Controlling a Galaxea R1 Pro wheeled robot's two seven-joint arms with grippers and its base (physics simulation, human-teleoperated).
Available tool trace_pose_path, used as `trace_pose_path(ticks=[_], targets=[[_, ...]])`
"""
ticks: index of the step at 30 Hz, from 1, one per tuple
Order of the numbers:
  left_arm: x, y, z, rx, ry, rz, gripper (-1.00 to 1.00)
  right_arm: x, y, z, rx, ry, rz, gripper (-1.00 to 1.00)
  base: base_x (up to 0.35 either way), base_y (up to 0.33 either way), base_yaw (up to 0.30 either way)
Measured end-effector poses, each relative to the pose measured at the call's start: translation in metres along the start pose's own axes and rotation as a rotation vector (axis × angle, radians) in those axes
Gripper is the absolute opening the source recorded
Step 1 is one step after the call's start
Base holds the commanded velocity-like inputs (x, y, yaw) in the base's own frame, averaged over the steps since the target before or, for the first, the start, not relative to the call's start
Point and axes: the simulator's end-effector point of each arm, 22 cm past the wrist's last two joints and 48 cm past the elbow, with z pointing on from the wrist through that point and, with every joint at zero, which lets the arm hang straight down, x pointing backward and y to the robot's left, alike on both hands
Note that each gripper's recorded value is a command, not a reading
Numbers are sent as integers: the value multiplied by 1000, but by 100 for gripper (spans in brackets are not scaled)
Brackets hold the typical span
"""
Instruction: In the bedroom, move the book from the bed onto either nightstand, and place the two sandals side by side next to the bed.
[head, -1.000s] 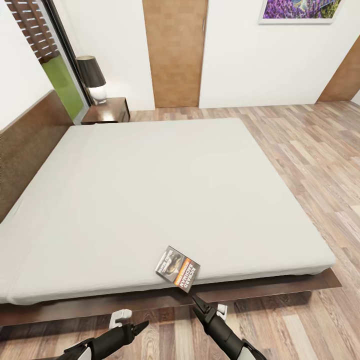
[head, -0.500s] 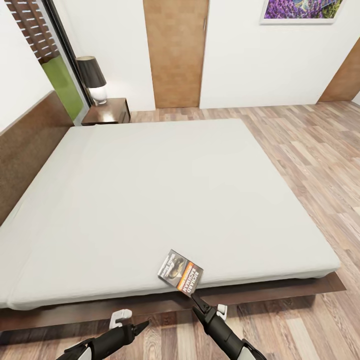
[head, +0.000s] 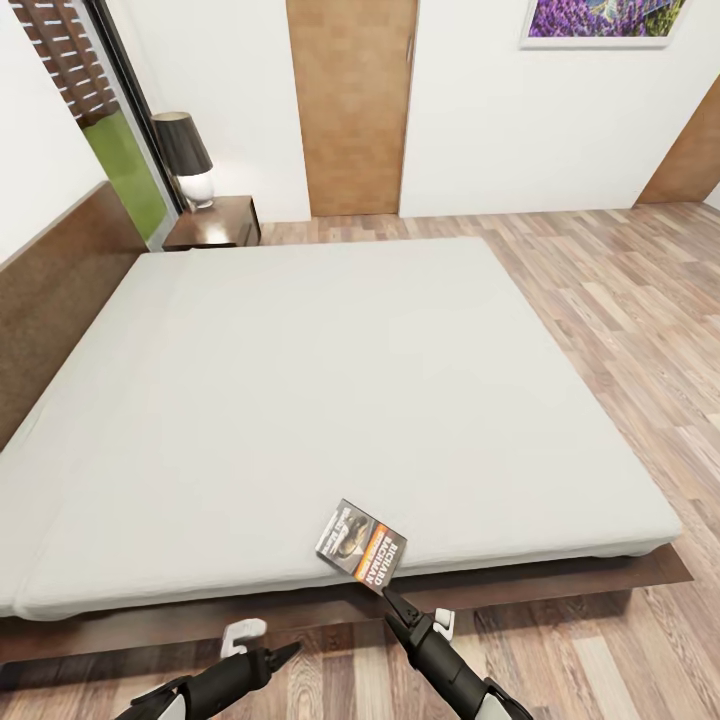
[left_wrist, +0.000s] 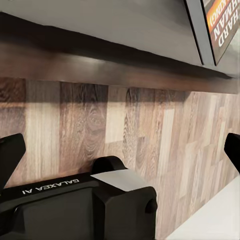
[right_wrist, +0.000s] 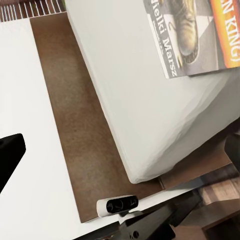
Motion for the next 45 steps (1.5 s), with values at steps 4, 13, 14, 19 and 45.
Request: trace_pose_path(ticks=[4,13,14,19,45], targets=[[1,1,6,4,0,-2,100,-2,-5,2,0,0,-1,100,0,0,0],[2,7,13,6,0,-2,100,-4,-13,6,-1,0,-2,100,0,0,0],[2,7,13,6,0,-2,100,-4,-13,6,0,-1,-2,100,0,0,0],[2,7,13,6,0,-2,100,-4,-13,6,-1,0,-2,100,0,0,0],[2,7,13,6,-1,-2,100,-4,-13,6,-1,-1,-2,100,-8,-12,0]])
